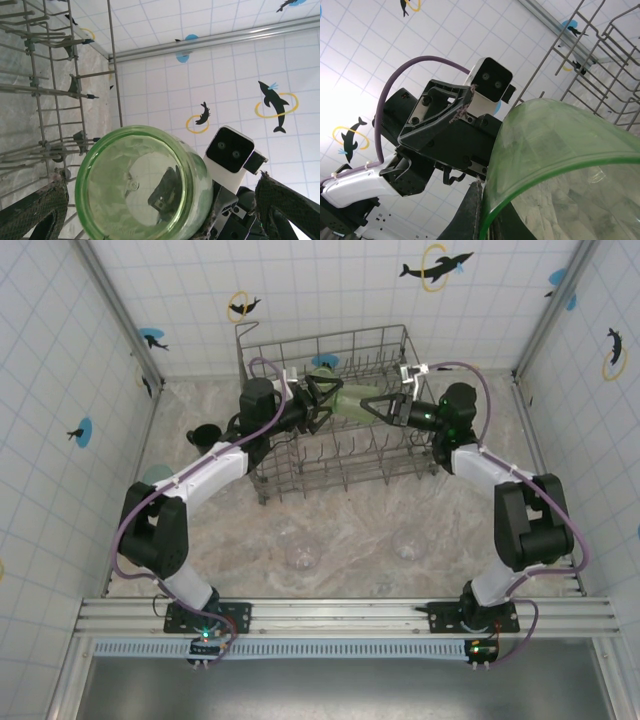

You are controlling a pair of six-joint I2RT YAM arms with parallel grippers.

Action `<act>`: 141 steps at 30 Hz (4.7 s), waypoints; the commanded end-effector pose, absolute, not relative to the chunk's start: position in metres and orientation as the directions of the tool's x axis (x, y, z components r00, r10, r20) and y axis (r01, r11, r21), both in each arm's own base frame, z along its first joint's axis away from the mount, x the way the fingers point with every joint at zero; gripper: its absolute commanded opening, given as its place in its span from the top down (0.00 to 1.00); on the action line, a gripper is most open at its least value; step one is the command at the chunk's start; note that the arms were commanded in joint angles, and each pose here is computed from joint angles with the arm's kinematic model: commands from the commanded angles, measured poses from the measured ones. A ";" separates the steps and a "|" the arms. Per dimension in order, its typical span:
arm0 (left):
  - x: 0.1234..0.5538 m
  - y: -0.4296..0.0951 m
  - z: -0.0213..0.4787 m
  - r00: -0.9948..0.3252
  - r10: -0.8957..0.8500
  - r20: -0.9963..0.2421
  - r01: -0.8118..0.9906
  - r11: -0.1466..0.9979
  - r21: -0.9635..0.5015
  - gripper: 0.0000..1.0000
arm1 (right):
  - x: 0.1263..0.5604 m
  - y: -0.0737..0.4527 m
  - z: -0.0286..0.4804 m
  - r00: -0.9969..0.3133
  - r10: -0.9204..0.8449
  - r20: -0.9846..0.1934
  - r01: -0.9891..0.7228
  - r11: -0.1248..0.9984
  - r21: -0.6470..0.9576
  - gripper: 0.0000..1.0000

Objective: Load the cups into the dish rack

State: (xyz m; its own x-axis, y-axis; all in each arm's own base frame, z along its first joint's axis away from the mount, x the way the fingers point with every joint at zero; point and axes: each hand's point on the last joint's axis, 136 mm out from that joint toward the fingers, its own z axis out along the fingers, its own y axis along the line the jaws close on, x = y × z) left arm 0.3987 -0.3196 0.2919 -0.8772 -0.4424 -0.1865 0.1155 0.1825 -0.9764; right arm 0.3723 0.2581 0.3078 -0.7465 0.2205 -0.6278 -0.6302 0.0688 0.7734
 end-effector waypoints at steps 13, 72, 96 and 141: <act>0.394 -0.318 0.291 -0.886 -0.446 -0.125 0.094 0.091 -0.991 0.16 | 0.370 0.275 0.335 -0.679 0.252 -0.690 -0.711 0.008 0.703 1.00; 0.523 -0.335 0.347 -0.595 -0.305 -0.743 0.415 0.676 -0.609 1.00 | 0.397 0.091 0.263 -0.563 0.510 -0.650 -0.207 0.674 0.709 0.00; 0.563 -0.394 0.276 -0.340 -0.096 -0.935 0.459 0.851 -0.254 1.00 | 0.375 0.043 0.233 -0.504 0.529 -0.683 -0.094 0.753 0.652 0.00; 0.579 -0.381 0.185 -0.409 -0.058 -0.911 0.321 0.925 -0.203 0.03 | 0.370 0.036 0.211 -0.538 0.527 -0.658 -0.023 0.771 0.637 0.00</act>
